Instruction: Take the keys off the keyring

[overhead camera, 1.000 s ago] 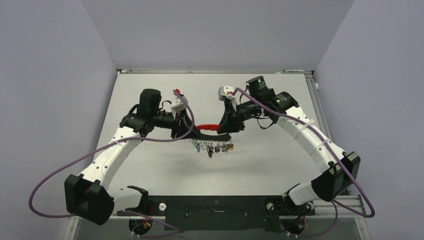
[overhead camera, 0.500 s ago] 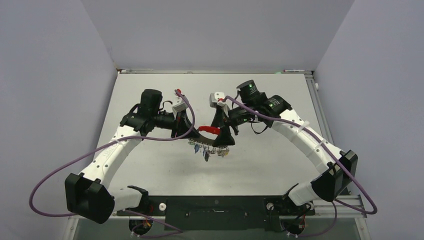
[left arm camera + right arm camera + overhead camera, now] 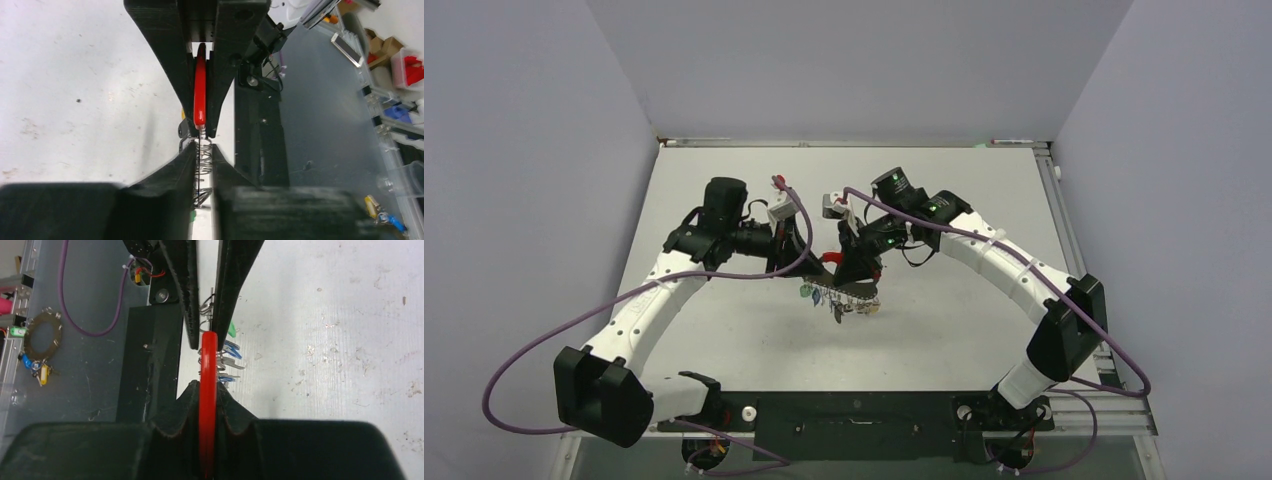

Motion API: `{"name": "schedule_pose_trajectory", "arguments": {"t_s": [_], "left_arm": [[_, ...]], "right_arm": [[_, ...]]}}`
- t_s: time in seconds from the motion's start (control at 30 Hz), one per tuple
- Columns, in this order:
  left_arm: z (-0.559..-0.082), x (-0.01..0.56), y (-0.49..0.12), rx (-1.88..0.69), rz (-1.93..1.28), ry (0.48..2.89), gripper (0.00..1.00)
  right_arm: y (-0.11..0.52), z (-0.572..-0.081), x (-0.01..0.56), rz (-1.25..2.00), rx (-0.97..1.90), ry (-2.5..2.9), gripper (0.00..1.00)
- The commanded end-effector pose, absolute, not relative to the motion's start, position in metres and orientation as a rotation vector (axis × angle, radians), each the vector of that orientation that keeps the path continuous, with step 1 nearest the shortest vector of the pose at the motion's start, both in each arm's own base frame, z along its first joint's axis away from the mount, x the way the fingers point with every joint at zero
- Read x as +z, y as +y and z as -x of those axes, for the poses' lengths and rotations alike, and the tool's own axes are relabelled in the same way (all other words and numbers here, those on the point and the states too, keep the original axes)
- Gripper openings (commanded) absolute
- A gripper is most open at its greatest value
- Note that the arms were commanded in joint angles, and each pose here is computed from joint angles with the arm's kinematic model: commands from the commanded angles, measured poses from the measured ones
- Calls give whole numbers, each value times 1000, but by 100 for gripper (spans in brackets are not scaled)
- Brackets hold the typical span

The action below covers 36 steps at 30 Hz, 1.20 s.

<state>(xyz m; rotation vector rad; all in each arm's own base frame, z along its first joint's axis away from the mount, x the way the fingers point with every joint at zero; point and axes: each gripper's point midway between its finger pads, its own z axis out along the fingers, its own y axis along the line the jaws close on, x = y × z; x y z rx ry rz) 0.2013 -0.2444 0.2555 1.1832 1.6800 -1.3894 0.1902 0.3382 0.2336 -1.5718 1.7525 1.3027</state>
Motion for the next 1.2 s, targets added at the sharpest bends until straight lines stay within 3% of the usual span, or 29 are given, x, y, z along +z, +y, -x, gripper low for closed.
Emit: {"name": "schedule_pose_trajectory", "arguments": {"t_s": [0.0,0.07,0.2,0.9,1.0,1.17], "left_arm": [[-212,287,-240,-1397,-1129,1598,32],[-221,293,-229,-1376,-1071,1609,57],[-233,297,-207,-1317,-996,1610,67],[-235,234,-217,-1304,-1133,1449,66],[-237,232,-221,-1302,-1145,1428,62],[-235,228,-226,-1312,-1168,1400,46]], "right_arm": [[344,-201,264,1517,1311,1659,5],[340,-205,270,1494,1308,1660,5],[334,-210,278,1455,1283,1676,5],[331,-193,296,1515,1293,1613,5],[333,-191,296,1528,1293,1606,5],[335,-186,299,1550,1299,1585,5]]}}
